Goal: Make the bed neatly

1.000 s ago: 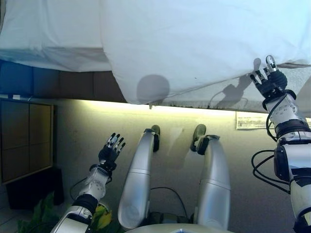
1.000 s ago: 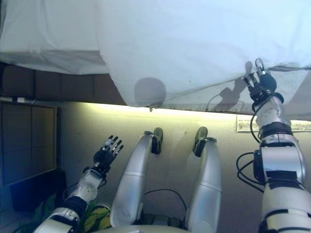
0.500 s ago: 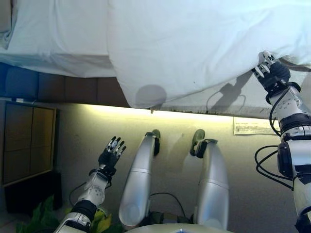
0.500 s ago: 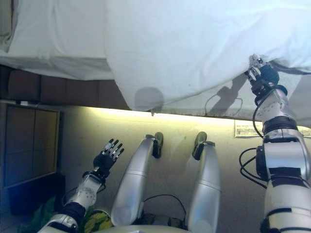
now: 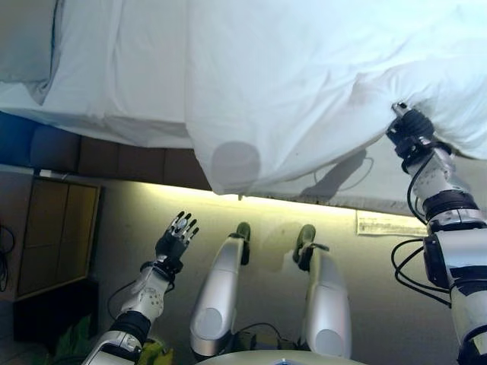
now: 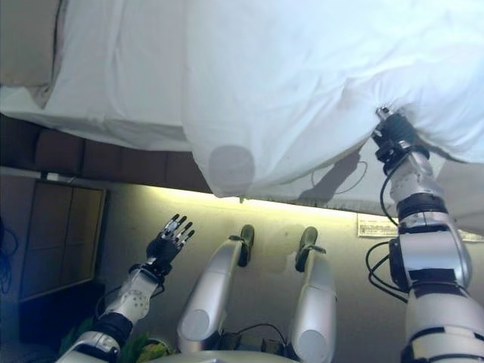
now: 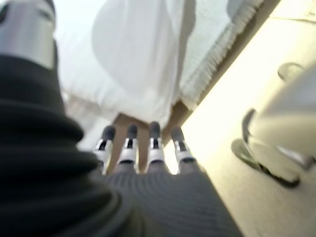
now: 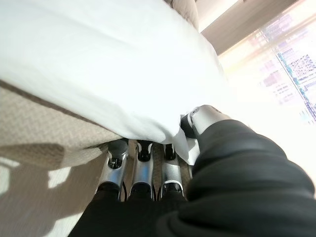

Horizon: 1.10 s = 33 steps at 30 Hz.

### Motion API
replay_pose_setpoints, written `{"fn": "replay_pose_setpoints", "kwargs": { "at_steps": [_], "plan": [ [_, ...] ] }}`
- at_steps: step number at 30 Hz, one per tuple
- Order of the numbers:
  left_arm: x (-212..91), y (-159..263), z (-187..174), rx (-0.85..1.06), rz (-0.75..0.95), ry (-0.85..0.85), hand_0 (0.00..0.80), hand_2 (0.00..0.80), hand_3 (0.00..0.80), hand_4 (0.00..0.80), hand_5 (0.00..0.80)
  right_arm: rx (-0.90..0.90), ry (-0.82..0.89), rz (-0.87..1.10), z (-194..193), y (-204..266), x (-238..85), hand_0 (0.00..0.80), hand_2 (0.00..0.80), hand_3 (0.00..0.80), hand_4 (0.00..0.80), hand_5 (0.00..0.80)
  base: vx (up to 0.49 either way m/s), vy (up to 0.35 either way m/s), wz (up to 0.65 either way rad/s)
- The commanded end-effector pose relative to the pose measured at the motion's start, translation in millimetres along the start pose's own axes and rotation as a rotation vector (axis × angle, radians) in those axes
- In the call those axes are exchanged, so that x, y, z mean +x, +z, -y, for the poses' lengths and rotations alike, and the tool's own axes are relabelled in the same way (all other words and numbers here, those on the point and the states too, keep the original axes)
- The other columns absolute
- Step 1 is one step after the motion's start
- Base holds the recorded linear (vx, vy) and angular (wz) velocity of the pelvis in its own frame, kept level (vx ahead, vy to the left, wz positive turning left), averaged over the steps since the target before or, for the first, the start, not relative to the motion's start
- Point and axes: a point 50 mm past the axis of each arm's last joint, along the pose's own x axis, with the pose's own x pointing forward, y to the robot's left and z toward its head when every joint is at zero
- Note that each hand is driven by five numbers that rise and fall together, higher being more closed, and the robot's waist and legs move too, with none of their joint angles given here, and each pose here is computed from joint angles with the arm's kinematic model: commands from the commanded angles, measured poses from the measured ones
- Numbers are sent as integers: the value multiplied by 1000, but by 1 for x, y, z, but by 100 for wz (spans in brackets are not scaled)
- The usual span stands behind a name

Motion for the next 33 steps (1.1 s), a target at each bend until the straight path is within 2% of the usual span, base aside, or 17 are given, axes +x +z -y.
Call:
{"fn": "replay_pose_setpoints", "kwargs": {
  "at_steps": [1,4,6,11,15,23,27,33],
  "plan": [
    [-1,-6,-6,-52,-41,66,0,0,0,0,0,18,152,28,-21,-11,0,800,800,800,800,800,58,-20,7],
    [4,-24,-1,-272,-118,97,0,0,0,0,0,65,191,-1,-39,-34,1,800,800,800,800,800,83,-38,6],
    [6,-34,5,-325,-156,90,0,0,0,0,0,91,213,-8,-49,-41,2,800,800,800,800,800,99,-47,1],
    [11,-73,35,-605,-347,87,0,0,0,0,0,144,308,-25,-88,-55,2,800,800,800,800,800,119,-55,-2],
    [18,-84,52,-758,-401,108,0,0,0,0,0,149,394,-33,-111,-63,-1,800,800,800,800,800,91,-58,-4],
    [48,-59,88,-997,-326,56,0,0,0,0,0,206,527,47,-152,-56,-13,800,800,800,800,800,10,-99,-8],
    [62,-36,100,-1072,-237,39,0,0,0,0,0,238,573,112,-165,-48,-19,800,800,800,800,800,-36,-140,-4],
    [77,2,117,-1102,-30,-102,0,0,0,0,0,271,597,205,-167,-36,-32,800,800,800,800,800,-7,-129,2]
  ]
}}
